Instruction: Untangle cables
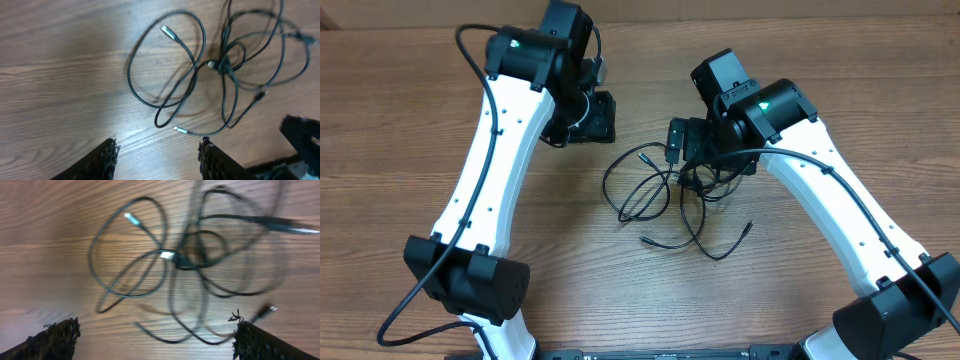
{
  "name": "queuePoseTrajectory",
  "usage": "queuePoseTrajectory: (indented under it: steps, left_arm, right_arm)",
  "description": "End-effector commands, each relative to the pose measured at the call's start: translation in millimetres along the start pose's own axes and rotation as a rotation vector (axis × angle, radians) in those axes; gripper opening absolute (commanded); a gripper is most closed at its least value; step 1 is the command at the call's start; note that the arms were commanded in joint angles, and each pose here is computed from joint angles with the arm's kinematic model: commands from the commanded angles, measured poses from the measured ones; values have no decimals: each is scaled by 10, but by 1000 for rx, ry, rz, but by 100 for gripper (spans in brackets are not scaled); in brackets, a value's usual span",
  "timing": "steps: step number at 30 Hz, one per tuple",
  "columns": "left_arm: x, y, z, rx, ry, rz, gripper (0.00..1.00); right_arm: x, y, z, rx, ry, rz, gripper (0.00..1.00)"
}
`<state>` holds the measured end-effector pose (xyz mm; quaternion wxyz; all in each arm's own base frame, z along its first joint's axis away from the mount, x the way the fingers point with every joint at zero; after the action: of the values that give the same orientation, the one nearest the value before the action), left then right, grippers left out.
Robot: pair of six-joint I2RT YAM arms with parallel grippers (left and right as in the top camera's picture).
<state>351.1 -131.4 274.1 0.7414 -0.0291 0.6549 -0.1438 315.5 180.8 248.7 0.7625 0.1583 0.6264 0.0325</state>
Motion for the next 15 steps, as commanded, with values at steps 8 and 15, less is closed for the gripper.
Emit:
queuePoseTrajectory:
  steps: [8, 15]
  left_arm:
    - [693, -231, -265, 243, 148, -351, 55]
    - [863, -440, -297, 375, 120, -417, 62]
  right_arm:
    - [-78, 40, 94, -3, 7, 99, 100]
    - [-78, 43, 100, -3, 4, 101, 100]
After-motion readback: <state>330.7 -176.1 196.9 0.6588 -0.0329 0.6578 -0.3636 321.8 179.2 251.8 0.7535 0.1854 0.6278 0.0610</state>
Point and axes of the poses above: each gripper's point midway between its finger pads, its own x axis out along the fingers, its own y axis along the line the jaws close on, z = x × y, the point moved 6 cm from there along -x, back along the fingers, and after that the axes turned 5 degrees about x, right-handed, at the moved point
